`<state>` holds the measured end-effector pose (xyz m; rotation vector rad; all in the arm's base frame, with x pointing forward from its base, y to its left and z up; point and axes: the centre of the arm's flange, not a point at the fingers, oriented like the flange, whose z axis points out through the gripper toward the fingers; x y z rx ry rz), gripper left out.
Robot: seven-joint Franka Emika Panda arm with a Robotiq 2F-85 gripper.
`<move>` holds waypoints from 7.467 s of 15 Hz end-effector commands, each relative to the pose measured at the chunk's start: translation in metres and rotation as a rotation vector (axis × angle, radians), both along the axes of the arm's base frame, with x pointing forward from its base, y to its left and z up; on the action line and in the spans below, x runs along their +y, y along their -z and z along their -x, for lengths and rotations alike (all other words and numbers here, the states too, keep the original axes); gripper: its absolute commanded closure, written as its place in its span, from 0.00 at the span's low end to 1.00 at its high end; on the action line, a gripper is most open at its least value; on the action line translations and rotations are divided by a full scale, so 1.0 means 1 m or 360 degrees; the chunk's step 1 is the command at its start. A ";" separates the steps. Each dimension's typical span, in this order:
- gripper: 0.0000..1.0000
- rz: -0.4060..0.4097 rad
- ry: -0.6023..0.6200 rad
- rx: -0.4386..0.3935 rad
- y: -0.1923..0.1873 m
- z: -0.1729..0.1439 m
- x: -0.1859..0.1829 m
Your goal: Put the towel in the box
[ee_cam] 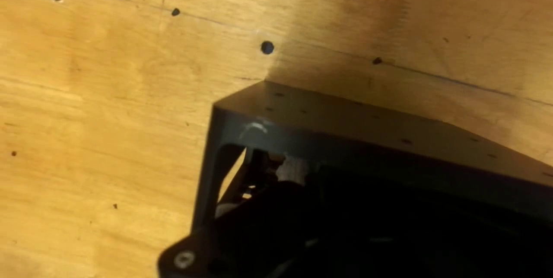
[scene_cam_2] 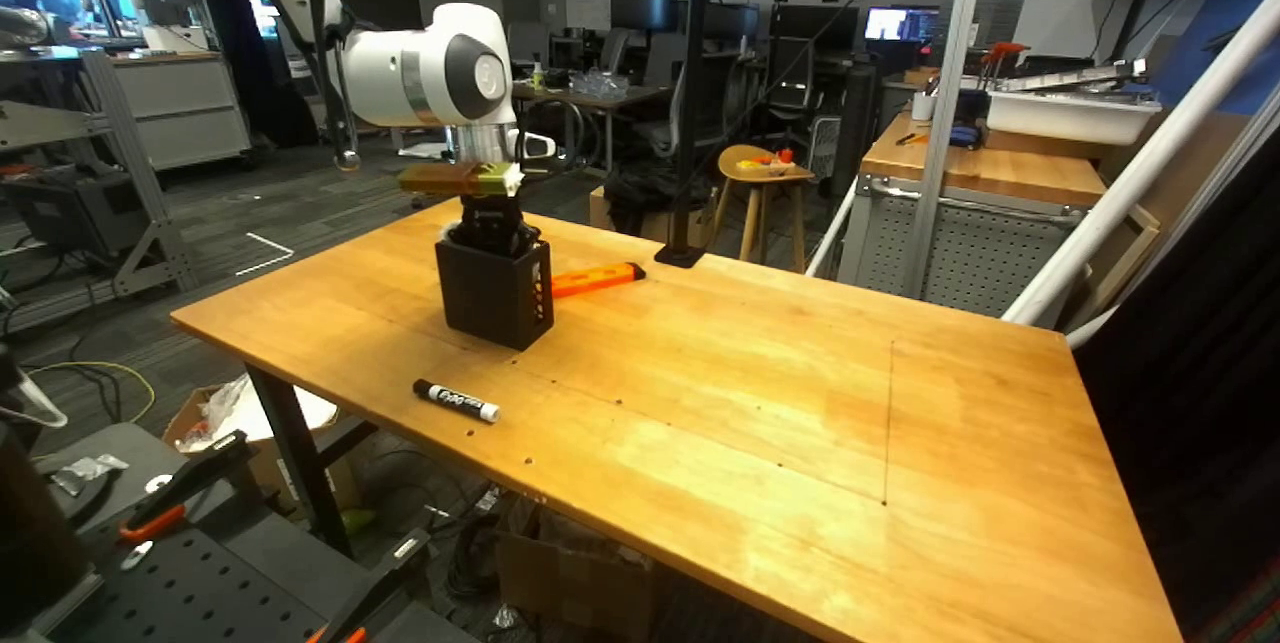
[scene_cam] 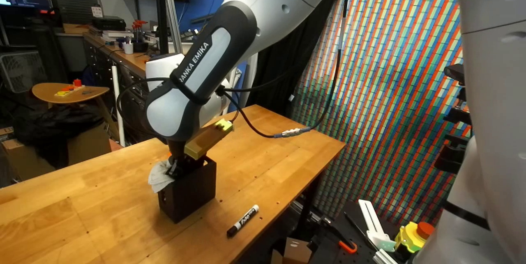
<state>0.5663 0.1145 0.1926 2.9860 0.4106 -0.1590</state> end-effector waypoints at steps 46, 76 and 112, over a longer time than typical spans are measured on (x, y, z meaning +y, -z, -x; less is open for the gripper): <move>0.00 0.0659 -0.1556 0.0079 -0.042 -0.007 0.166; 0.94 0.0707 -0.1400 0.0136 -0.048 -0.024 0.110; 0.95 0.0017 -0.0309 -0.0060 -0.032 -0.008 -0.019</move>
